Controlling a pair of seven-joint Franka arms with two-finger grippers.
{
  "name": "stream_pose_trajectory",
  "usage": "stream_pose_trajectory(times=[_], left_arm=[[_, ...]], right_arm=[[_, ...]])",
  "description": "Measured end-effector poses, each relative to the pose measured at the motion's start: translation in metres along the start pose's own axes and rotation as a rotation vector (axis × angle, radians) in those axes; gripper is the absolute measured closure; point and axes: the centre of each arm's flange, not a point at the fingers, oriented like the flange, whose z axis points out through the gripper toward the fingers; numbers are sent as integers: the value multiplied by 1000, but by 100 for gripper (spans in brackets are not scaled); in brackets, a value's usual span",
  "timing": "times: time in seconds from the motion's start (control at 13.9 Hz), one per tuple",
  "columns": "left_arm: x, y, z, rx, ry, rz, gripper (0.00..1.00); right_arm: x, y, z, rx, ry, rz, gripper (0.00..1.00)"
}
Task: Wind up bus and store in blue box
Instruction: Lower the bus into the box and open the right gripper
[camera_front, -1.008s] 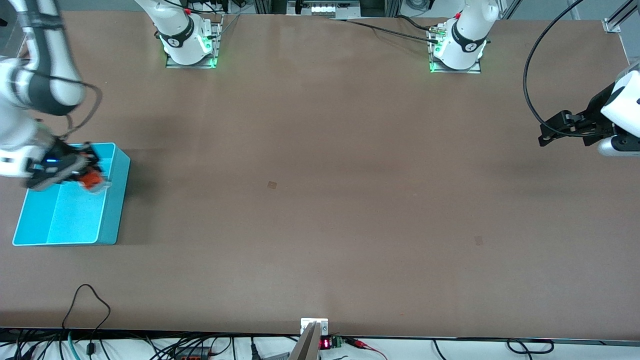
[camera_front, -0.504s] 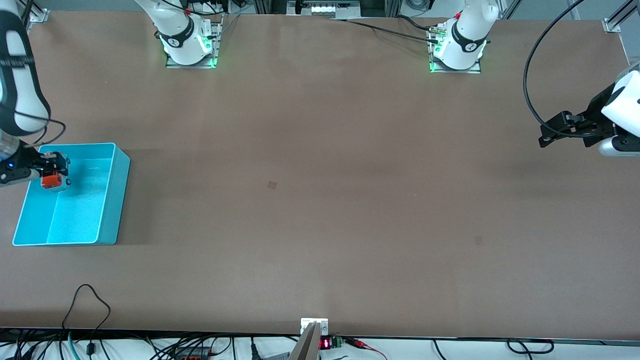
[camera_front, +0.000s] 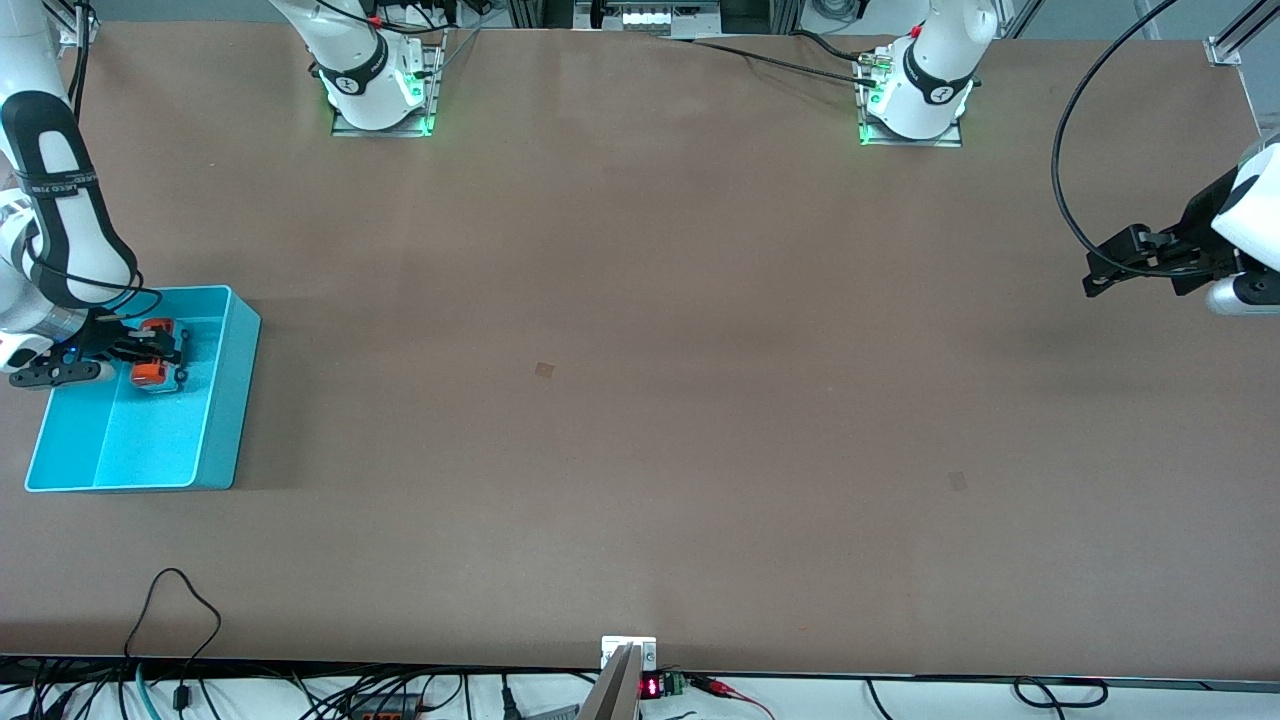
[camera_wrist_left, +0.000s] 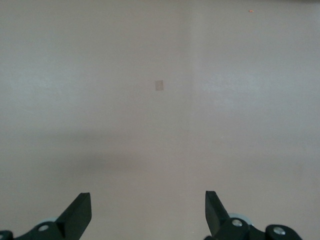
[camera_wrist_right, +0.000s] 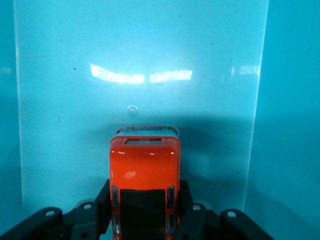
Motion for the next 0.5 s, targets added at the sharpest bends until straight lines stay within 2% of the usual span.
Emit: stream_pose_trajectory(times=[0.14, 0.36, 0.5], left_arm=[[-3, -1, 2, 1, -25, -2, 0], [-4, -2, 3, 2, -38, -3, 0], [-4, -2, 3, 2, -36, -3, 0]], right_arm=[[-2, -2, 4, 13, -20, 60, 46], [-5, -2, 9, 28, -45, 83, 43], [-6, -2, 12, 31, -52, 85, 26]])
